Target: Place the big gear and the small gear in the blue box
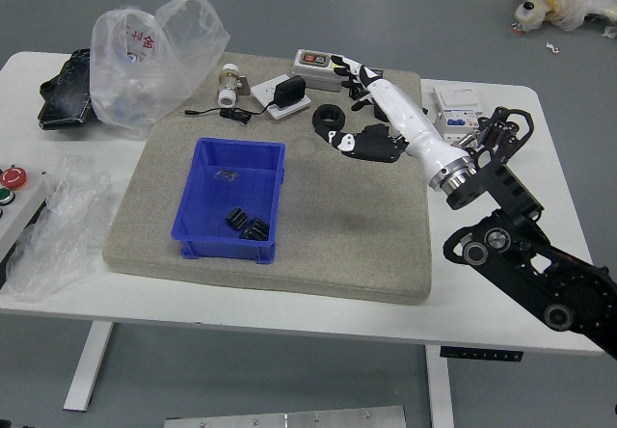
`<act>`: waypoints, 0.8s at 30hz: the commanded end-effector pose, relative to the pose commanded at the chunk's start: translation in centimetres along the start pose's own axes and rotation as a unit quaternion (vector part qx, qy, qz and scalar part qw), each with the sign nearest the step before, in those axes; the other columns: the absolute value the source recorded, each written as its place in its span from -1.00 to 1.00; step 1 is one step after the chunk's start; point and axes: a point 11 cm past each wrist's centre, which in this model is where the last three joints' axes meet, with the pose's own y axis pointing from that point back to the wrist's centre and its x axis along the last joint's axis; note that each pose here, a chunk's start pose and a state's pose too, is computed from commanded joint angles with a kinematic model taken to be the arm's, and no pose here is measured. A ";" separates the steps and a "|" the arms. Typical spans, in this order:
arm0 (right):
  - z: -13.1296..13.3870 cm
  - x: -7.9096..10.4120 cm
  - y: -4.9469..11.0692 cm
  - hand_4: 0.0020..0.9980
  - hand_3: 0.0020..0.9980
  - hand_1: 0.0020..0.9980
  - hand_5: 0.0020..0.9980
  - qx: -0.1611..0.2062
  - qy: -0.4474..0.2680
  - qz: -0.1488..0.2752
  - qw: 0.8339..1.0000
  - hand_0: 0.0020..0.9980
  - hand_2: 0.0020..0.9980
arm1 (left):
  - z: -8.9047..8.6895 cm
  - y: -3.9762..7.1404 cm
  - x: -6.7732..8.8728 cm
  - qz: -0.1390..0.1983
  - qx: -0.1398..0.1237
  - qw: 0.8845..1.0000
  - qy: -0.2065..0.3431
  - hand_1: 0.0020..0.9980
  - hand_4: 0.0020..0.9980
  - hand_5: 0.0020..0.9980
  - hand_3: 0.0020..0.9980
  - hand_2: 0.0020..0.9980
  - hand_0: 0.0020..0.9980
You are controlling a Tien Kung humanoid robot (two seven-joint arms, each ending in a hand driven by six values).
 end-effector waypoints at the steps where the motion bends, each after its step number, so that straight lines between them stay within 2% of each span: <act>1: 0.7 0.4 0.5 0.50 0.74 0.56 -0.29 -0.006 -0.015 0.008 1.000 0.19 0.64 | 0.0 0.0 0.0 0.000 -0.001 1.000 -0.001 0.03 0.33 -0.65 0.29 0.06 0.19; 8: 5.4 2.5 4.4 0.51 0.66 0.52 -0.26 -0.060 -0.133 0.065 0.987 0.19 0.59 | 0.4 0.1 0.7 0.005 -0.001 1.000 -0.006 -0.02 0.33 -0.65 0.29 0.05 0.19; 10: 6.0 2.8 5.0 0.51 0.66 0.52 -0.26 -0.065 -0.160 0.077 0.982 0.19 0.59 | 0.6 0.1 1.0 0.006 -0.002 1.000 -0.008 -0.02 0.33 -0.65 0.29 0.05 0.19; 11: 6.3 2.9 5.2 0.51 0.66 0.52 -0.26 -0.065 -0.174 0.083 0.979 0.19 0.59 | 0.7 0.1 1.1 0.006 -0.002 1.000 -0.009 -0.02 0.33 -0.65 0.29 0.05 0.19; 12: 6.5 3.1 5.4 0.52 0.52 0.46 -0.23 -0.065 -0.189 0.089 0.976 0.17 0.54 | 0.8 0.1 1.2 0.007 -0.003 1.000 -0.010 -0.21 0.33 -0.65 0.28 -0.02 0.18; 17: 6.9 3.6 5.8 0.52 0.52 0.46 -0.23 -0.056 -0.248 0.109 0.961 0.17 0.54 | 1.3 0.2 1.6 0.008 -0.004 1.000 -0.015 -0.21 0.33 -0.65 0.28 -0.02 0.18; 18: 7.0 3.7 5.9 0.52 0.46 0.40 -0.21 -0.054 -0.259 0.112 0.958 0.18 0.51 | 1.3 0.3 1.7 0.009 -0.004 1.000 -0.016 -0.29 0.33 -0.65 0.28 -0.07 0.18; 23: 7.2 3.5 5.9 0.52 0.46 0.40 -0.21 -0.046 -0.313 0.121 0.941 0.18 0.51 | 1.1 0.3 2.2 0.011 0.002 1.000 -0.018 -0.29 0.33 -0.65 0.28 -0.07 0.18; 24: 7.2 3.5 5.9 0.53 0.42 0.37 -0.20 -0.045 -0.322 0.121 0.938 0.17 0.48 | 0.9 0.3 2.2 0.012 0.004 1.000 -0.017 -0.35 0.33 -0.64 0.28 -0.12 0.18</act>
